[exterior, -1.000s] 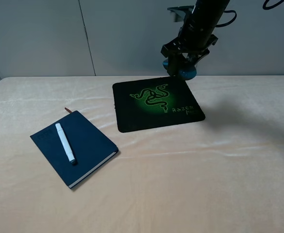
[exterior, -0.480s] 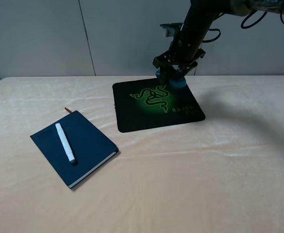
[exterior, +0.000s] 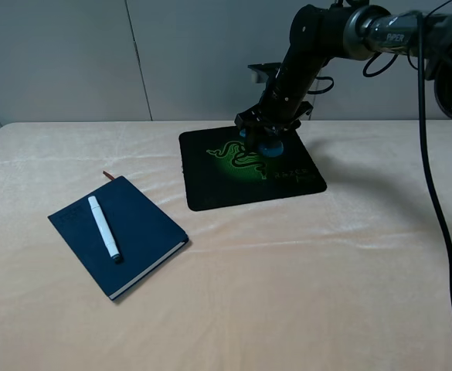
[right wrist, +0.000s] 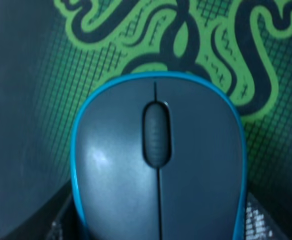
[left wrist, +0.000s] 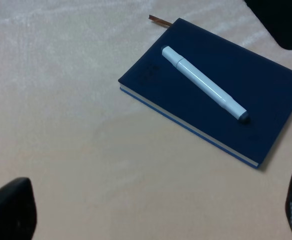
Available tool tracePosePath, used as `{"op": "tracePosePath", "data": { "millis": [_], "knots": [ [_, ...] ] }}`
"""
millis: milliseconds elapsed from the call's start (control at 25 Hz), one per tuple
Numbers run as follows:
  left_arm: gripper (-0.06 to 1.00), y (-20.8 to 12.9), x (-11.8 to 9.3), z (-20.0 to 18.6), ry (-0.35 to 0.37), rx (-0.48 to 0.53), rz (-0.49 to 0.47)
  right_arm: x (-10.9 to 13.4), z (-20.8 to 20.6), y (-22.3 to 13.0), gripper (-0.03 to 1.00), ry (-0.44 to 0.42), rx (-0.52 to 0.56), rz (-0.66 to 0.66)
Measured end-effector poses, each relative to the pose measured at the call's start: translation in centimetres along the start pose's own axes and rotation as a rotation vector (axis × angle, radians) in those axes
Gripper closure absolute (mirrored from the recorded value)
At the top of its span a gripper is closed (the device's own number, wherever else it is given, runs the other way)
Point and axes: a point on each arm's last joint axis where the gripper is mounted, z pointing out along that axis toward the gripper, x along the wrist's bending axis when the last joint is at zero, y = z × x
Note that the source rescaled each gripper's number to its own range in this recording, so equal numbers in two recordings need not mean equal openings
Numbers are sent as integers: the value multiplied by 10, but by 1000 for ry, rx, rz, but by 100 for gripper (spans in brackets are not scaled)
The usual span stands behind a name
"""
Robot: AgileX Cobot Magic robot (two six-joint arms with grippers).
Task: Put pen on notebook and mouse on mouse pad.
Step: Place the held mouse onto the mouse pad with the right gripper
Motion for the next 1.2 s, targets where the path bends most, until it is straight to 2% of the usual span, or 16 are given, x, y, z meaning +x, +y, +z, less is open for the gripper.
{"op": "tracePosePath", "data": {
  "millis": [560, 1000, 1040, 1080, 1120, 1160, 1200],
  "knots": [
    [-6, 0, 0, 0, 0, 0, 0, -10, 42, 1, 97, -19, -35, 17],
    [-6, 0, 0, 0, 0, 0, 0, -11, 45, 1, 96, -20, -37, 36],
    [-6, 0, 0, 0, 0, 0, 0, -11, 45, 1, 81, -20, -38, 44],
    [-6, 0, 0, 0, 0, 0, 0, -11, 45, 1, 50, -20, -38, 49],
    [-6, 0, 0, 0, 0, 0, 0, -11, 45, 1, 31, -18, -38, 57],
    [-6, 0, 0, 0, 0, 0, 0, -11, 45, 1, 17, -16, -39, 67],
    [-6, 0, 0, 0, 0, 0, 0, -11, 45, 1, 9, -14, -40, 75]
  ]
}}
